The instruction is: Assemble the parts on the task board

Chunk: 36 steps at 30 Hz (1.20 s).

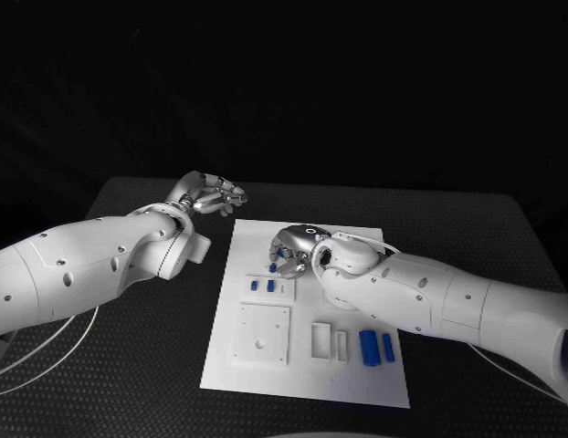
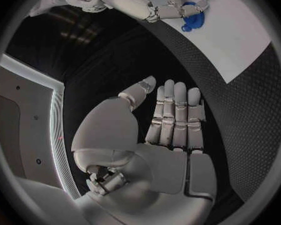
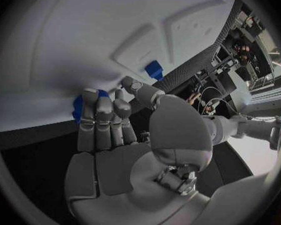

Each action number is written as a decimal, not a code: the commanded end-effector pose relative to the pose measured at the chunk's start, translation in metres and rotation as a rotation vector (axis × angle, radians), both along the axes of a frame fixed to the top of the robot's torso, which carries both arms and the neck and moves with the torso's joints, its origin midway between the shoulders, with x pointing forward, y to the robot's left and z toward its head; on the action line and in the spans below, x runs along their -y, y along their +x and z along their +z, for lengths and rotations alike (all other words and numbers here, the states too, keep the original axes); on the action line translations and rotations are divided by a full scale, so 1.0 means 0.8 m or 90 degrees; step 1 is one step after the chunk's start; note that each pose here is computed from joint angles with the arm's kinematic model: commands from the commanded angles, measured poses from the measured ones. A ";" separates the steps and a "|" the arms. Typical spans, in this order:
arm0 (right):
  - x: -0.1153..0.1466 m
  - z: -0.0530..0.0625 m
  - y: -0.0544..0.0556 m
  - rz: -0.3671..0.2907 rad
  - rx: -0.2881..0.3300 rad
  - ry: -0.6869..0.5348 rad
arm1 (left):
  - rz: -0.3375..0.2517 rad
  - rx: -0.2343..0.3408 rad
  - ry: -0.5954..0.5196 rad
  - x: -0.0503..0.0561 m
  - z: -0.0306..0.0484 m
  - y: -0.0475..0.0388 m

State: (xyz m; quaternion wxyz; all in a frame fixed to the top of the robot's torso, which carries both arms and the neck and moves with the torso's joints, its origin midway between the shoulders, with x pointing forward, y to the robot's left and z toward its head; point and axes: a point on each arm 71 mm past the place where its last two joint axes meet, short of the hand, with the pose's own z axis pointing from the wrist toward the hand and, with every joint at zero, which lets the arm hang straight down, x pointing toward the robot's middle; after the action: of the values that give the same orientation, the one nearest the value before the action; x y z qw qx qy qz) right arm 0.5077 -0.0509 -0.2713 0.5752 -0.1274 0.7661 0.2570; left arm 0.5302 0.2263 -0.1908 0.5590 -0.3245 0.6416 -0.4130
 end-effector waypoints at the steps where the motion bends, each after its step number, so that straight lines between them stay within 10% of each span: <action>1: 0.000 0.000 -0.001 0.008 0.003 -0.001 | -0.003 0.001 -0.003 0.001 0.0025 0.001; 36: -0.008 -0.003 -0.003 0.011 0.018 0.007 | -0.003 0.003 -0.003 0.002 0.0058 0.000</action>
State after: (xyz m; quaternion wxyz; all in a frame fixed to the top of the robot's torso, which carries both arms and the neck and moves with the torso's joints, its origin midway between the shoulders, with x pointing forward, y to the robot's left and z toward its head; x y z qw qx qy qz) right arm 0.5066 -0.0458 -0.2732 0.5826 -0.1254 0.7589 0.2624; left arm 0.5299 0.2260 -0.1883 0.5585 -0.3245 0.6416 -0.4136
